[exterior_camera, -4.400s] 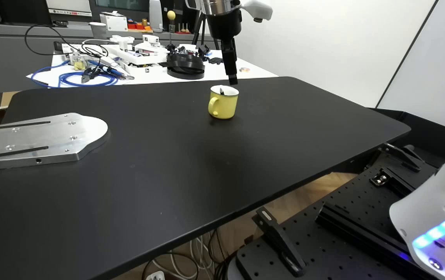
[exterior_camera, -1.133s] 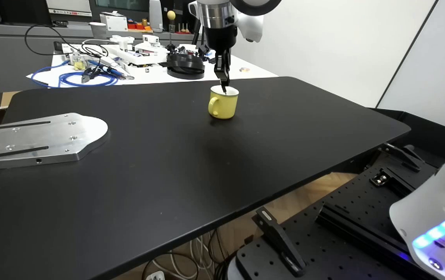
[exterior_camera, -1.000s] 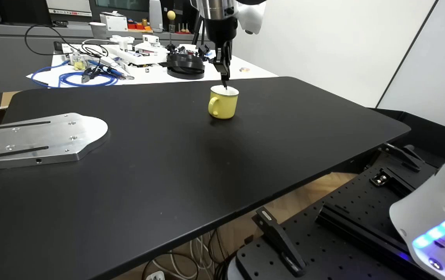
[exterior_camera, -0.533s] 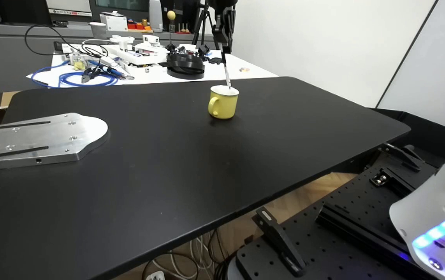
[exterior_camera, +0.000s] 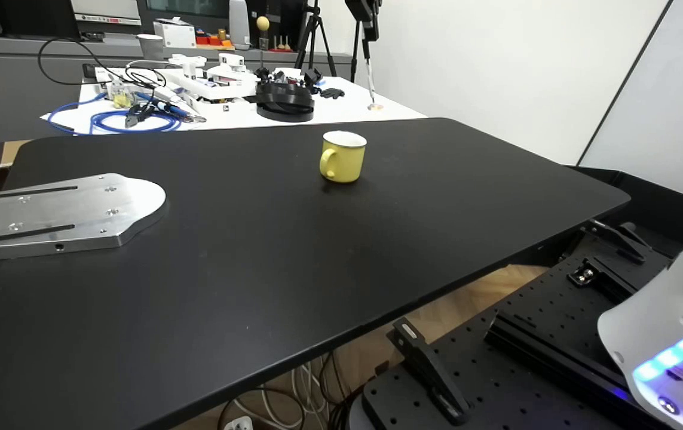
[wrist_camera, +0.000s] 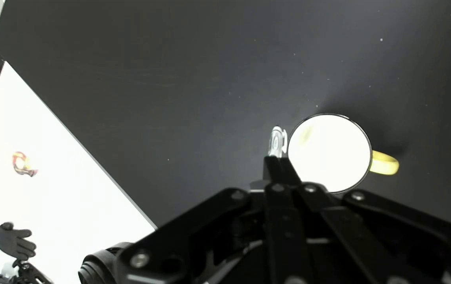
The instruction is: Pick up the pen from the cup and put it on the table
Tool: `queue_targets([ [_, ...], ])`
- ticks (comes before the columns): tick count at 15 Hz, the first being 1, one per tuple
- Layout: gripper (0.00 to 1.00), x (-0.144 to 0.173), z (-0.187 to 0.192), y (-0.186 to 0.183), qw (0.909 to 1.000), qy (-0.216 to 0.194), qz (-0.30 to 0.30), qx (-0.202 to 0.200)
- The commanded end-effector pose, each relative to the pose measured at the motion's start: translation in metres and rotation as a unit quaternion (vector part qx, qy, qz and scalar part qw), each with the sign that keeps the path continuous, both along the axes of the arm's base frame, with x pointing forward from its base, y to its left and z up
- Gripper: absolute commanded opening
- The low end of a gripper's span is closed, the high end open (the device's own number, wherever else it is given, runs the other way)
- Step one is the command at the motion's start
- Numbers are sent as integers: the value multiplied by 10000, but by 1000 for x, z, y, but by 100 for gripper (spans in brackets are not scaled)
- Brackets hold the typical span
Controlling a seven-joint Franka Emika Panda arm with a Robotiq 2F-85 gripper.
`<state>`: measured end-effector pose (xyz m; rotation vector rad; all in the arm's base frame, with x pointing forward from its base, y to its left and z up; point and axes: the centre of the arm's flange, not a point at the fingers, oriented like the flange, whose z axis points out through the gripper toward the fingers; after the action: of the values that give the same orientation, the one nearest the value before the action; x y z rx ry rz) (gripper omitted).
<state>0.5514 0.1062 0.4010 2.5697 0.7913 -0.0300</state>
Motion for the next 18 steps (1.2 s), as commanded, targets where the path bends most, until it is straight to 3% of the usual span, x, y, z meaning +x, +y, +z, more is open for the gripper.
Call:
queue_targets([
  [1,0,-9,17,-29,9994,120,-264,-163],
  [8,0,-28,-25,-91,9897,1145,-816,-259],
  [18,0,-60,-136,-138,9520,2713,-1375,347],
])
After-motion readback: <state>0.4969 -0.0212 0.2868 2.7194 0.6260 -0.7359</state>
